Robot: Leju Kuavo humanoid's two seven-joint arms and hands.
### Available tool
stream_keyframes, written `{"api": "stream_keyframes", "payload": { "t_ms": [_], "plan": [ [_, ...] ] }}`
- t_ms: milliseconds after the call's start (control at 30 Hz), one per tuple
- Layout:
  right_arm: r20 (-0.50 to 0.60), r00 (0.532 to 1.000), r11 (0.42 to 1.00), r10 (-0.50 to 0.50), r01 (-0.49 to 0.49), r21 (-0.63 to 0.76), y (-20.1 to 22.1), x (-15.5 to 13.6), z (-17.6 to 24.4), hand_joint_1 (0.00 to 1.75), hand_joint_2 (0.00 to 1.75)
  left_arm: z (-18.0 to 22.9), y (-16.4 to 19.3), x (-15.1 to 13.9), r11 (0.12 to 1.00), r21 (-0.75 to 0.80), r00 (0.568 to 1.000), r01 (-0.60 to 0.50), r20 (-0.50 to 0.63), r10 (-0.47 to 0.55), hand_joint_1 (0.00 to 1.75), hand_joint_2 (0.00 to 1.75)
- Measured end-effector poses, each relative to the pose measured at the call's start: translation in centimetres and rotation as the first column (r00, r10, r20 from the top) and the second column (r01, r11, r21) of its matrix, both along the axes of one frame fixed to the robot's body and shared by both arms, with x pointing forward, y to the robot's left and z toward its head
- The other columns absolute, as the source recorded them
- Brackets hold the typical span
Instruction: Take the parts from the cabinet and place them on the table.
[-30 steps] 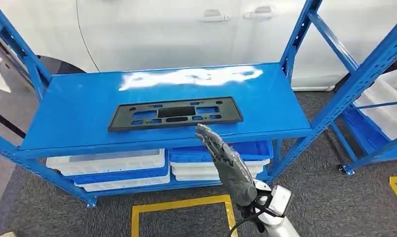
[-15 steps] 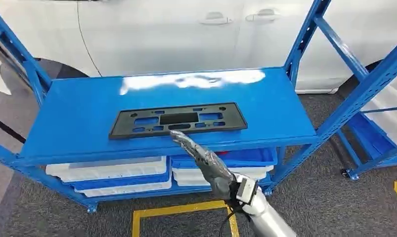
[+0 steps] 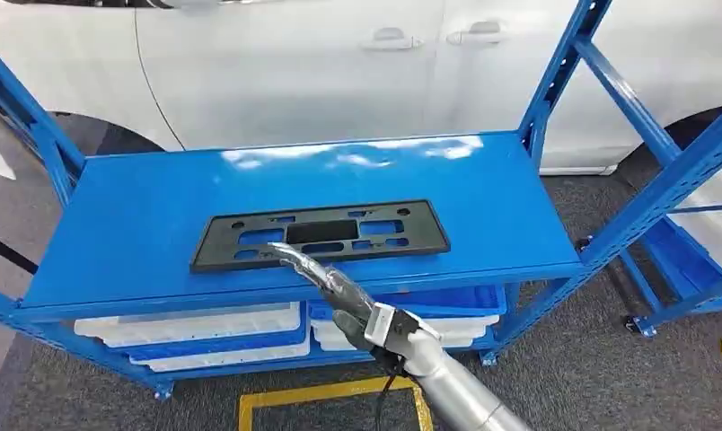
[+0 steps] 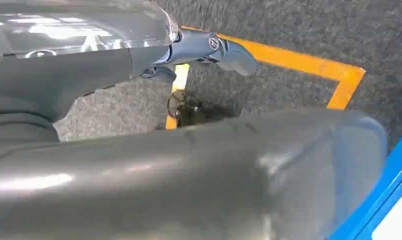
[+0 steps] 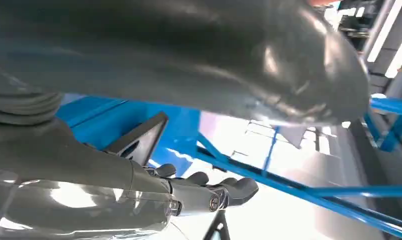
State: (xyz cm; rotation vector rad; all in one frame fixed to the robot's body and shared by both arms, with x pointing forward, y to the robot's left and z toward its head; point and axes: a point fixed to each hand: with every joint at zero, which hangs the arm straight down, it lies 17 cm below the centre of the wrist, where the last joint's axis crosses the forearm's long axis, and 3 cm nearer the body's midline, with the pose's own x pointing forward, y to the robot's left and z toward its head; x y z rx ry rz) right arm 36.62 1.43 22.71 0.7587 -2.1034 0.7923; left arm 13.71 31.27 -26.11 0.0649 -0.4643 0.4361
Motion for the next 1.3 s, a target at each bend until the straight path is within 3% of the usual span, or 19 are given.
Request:
{"api": "stream_keyframes", "payload": {
  "t_ms": [300,400,433,533,600,667,767,900,1033,1300],
  "plan": [
    [0.022,0.993,0.986,-0.119,0.121,-0.113,1.7,3.8,-2.5,0.0,0.0,0.0,-0.1,0.3,1.0,0.003,1.0,0.011,0.002,-0.011,0.0,0.0],
    [0.092,0.979,0.97,-0.184,0.196,-0.143,1.9,5.2,-2.0,0.0,0.0,0.0,-0.1,0.3,1.0,0.004,1.0,0.014,0.001,-0.014,0.0,0.0],
    [0.135,0.965,0.957,-0.223,0.243,-0.159,1.8,6.0,-1.9,0.0,1.75,0.1,-0.2,0.5,1.0,0.004,1.0,0.016,0.001,-0.016,0.0,0.0],
    [0.33,0.869,0.875,-0.368,0.444,-0.194,1.1,7.7,-1.3,0.0,1.75,0.0,-0.2,0.4,1.0,0.008,1.0,0.02,-0.007,-0.02,0.0,0.0],
    [0.427,0.804,0.823,-0.414,0.531,-0.201,1.2,8.3,-0.9,0.0,1.75,-0.1,0.0,0.2,1.0,0.013,1.0,0.021,-0.017,-0.021,0.0,0.0],
    [0.544,0.709,0.75,-0.448,0.629,-0.203,1.3,8.7,-0.4,0.0,1.75,-0.3,0.1,-0.1,0.999,0.02,0.999,0.025,-0.043,-0.024,0.0,0.0],
    [0.709,0.56,0.641,-0.428,0.741,-0.198,1.9,8.4,-0.9,0.0,1.75,-0.6,0.2,-1.2,0.999,0.029,0.996,0.031,-0.081,-0.029,0.0,0.0],
    [0.829,0.44,0.567,-0.345,0.802,-0.189,3.2,7.5,-1.8,0.0,1.75,-0.6,0.3,-1.3,0.999,0.03,0.996,0.034,-0.085,-0.032,0.0,0.0],
    [0.871,0.407,0.558,-0.274,0.805,-0.201,4.1,6.9,-2.8,0.0,1.75,-0.6,0.1,-1.1,0.999,0.028,0.996,0.044,-0.081,-0.041,0.0,0.0],
    [0.88,0.44,0.552,-0.18,0.785,-0.279,3.8,6.9,-5.6,0.0,1.75,-0.6,0.0,-1.1,0.998,0.025,0.996,0.053,-0.077,-0.051,0.0,0.0]
  ]
}}
